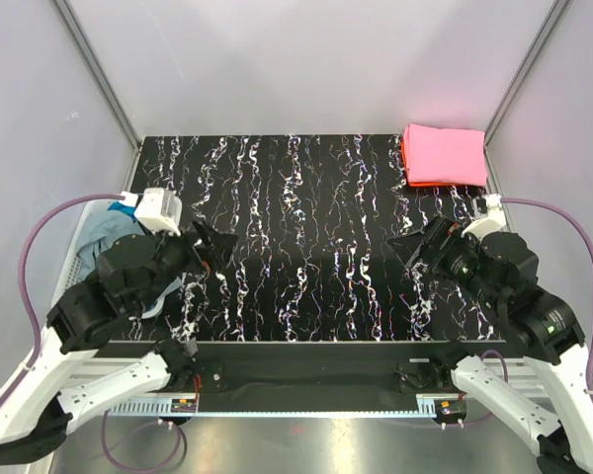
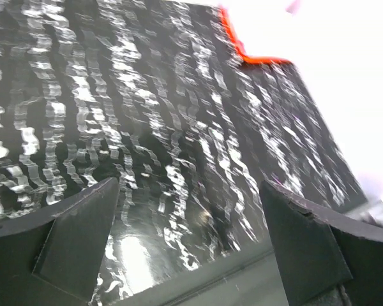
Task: Fold and stack the t-shirts
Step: Grab the tshirt from the pile
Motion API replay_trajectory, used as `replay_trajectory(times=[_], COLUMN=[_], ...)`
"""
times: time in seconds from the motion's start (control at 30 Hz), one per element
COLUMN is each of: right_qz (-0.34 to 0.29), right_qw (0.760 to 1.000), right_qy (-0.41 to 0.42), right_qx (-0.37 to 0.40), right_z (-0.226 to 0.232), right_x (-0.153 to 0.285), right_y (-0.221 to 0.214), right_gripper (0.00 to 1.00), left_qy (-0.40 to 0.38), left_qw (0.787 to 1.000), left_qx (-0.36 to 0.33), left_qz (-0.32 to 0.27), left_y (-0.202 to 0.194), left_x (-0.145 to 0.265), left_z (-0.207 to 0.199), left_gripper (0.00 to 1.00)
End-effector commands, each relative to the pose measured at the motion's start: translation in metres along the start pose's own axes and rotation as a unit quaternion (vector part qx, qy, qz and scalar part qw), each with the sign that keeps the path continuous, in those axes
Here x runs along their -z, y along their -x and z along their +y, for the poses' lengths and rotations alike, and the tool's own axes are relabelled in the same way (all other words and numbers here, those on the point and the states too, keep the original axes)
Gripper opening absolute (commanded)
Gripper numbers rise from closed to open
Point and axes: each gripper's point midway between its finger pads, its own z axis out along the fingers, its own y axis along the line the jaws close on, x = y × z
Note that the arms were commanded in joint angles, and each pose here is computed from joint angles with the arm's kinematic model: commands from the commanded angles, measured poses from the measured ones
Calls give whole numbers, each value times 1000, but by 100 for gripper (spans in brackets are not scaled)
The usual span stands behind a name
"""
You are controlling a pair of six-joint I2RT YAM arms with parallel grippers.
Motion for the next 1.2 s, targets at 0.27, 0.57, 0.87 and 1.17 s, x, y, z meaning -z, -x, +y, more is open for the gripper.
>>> replay_trajectory(times=[0.27,0.57,0.87,1.17], right_qz=[11,40,41,21], right_qw=[999,997,994,994], right_qy=[31,64,101,108], right_qx=[-4,-17,-5,0], right_z=[7,10,23,29], right_x=[-6,-4,3,6], right_y=[-10,-29,-28,-16], right_gripper=[100,100,100,100], left_qy=[429,633,609,337], left_qw=[897,744,743,895], left_qx=[87,172,247,179], left_qz=[-60,-131,-127,-230], left_y=[6,-16,-66,119], left_x=[-15,46,1,-27], left_z=[157,263,313,194], left_gripper=[96,93,86,0])
